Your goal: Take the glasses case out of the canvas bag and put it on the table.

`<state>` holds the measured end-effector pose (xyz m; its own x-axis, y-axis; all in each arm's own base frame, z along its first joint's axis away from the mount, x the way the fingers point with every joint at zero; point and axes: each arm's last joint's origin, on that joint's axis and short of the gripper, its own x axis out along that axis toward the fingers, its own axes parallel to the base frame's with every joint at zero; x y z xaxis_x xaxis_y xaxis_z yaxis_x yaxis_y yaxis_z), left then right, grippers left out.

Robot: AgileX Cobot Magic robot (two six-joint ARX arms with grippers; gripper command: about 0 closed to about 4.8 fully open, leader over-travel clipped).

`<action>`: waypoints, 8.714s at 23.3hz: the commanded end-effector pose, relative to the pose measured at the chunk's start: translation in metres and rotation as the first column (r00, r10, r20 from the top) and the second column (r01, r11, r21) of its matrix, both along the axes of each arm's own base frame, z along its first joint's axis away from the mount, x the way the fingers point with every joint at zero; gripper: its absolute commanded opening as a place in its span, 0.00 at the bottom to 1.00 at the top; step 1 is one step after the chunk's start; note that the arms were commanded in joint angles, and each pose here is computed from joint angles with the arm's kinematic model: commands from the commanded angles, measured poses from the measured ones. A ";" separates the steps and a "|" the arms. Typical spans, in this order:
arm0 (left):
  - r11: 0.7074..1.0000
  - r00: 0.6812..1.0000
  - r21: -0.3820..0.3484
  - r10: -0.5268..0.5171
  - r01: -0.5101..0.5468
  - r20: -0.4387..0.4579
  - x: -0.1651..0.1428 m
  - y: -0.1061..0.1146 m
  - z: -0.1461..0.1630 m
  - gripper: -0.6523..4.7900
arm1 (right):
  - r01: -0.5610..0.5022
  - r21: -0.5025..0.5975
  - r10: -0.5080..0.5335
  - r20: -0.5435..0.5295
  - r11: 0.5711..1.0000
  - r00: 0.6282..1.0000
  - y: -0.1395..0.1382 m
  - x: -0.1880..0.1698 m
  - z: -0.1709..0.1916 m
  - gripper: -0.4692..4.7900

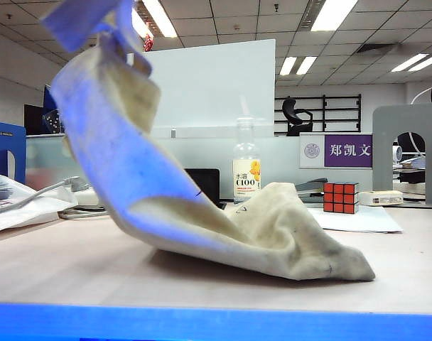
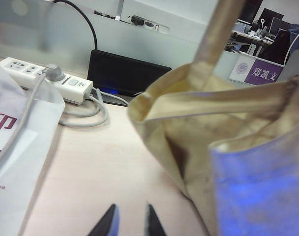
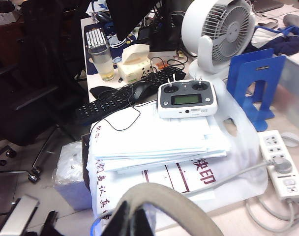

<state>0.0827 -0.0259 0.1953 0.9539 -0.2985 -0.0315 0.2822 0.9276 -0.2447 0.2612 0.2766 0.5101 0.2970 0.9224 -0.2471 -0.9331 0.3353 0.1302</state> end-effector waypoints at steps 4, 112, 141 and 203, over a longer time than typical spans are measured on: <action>1.000 1.000 -0.001 -0.004 0.004 0.004 0.000 0.000 0.001 0.27 | -0.011 0.116 0.003 0.073 0.993 0.997 -0.038 -0.040 0.044 0.09; 0.296 0.816 -0.796 0.439 -0.527 -0.377 0.031 0.013 -0.024 0.32 | 0.752 0.157 -0.733 0.417 0.640 0.537 -0.176 -0.025 0.088 0.08; 0.306 0.989 -0.947 0.134 -0.101 -0.062 0.030 0.004 -0.005 1.00 | 0.350 -0.097 -0.337 0.133 0.932 0.932 -0.073 -0.031 0.037 0.08; 0.593 0.815 -0.651 -0.575 0.473 0.069 0.009 -0.008 0.092 1.00 | 0.570 0.574 -0.799 0.297 0.587 0.524 -0.206 -0.078 0.138 0.08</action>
